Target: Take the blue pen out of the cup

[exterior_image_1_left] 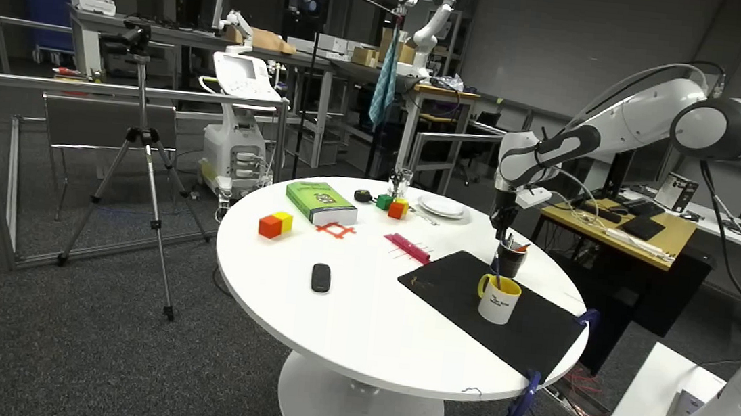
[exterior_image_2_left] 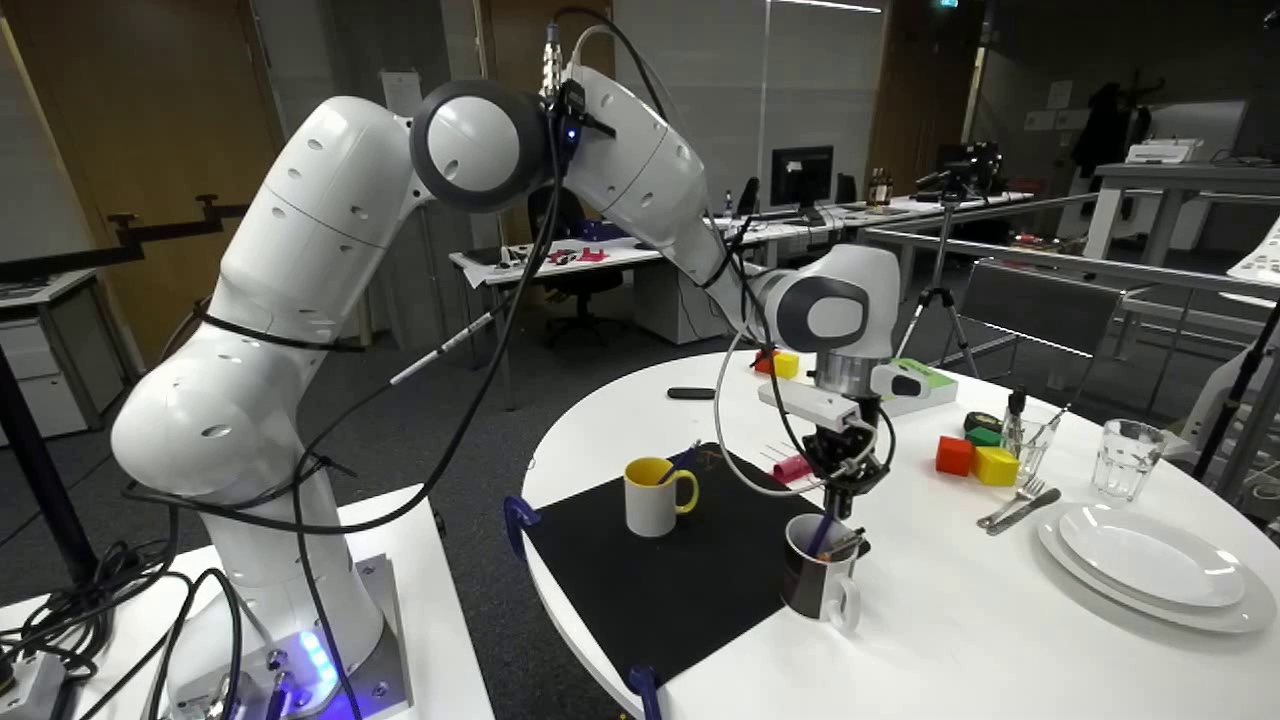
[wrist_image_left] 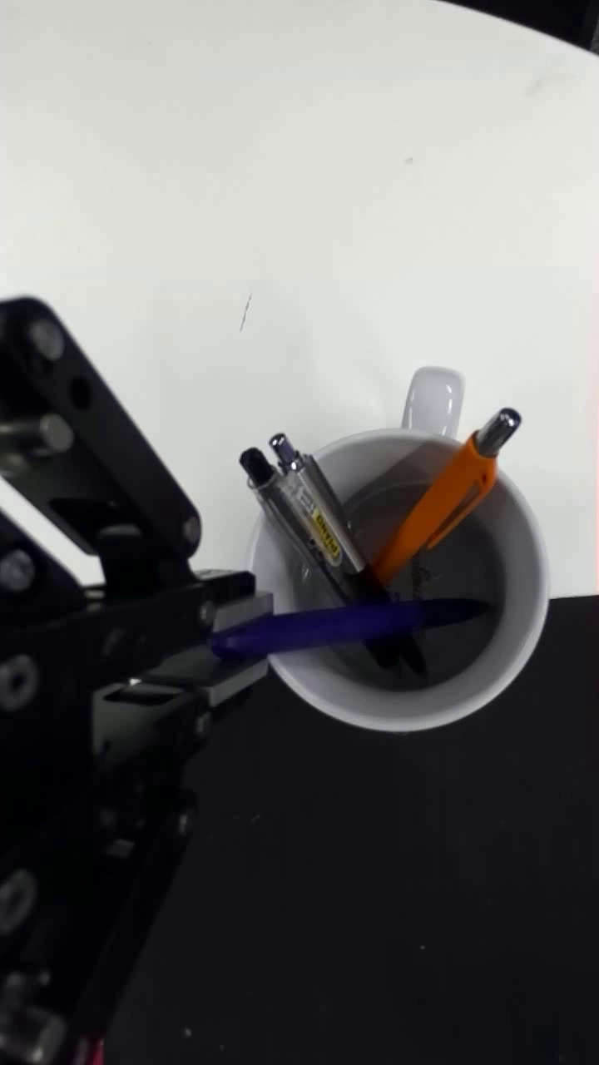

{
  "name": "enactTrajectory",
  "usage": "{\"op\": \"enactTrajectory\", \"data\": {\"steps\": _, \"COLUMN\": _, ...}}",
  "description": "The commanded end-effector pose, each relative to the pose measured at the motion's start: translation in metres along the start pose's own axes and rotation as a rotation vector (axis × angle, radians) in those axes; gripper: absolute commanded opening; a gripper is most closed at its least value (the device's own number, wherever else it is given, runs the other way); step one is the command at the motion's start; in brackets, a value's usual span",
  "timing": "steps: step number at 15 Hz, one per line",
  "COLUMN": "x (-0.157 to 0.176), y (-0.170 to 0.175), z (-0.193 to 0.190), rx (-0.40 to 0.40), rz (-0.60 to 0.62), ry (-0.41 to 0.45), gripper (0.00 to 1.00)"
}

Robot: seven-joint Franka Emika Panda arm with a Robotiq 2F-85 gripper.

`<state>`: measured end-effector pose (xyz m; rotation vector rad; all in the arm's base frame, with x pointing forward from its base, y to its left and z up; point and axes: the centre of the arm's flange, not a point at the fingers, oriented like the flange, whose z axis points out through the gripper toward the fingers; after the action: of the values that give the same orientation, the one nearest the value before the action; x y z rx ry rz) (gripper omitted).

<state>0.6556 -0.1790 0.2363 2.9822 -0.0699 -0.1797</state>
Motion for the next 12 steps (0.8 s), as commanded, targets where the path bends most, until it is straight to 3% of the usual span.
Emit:
{"op": "enactTrajectory", "data": {"steps": 1, "x": 0.003, "y": 0.004, "z": -0.006, "rx": -0.048, "rz": 0.016, "ry": -0.032, "gripper": 0.03}}
{"op": "enactTrajectory", "data": {"steps": 12, "x": -0.013, "y": 0.007, "z": -0.016, "rx": -0.019, "rz": 0.014, "ry": 0.011, "gripper": 0.03}}
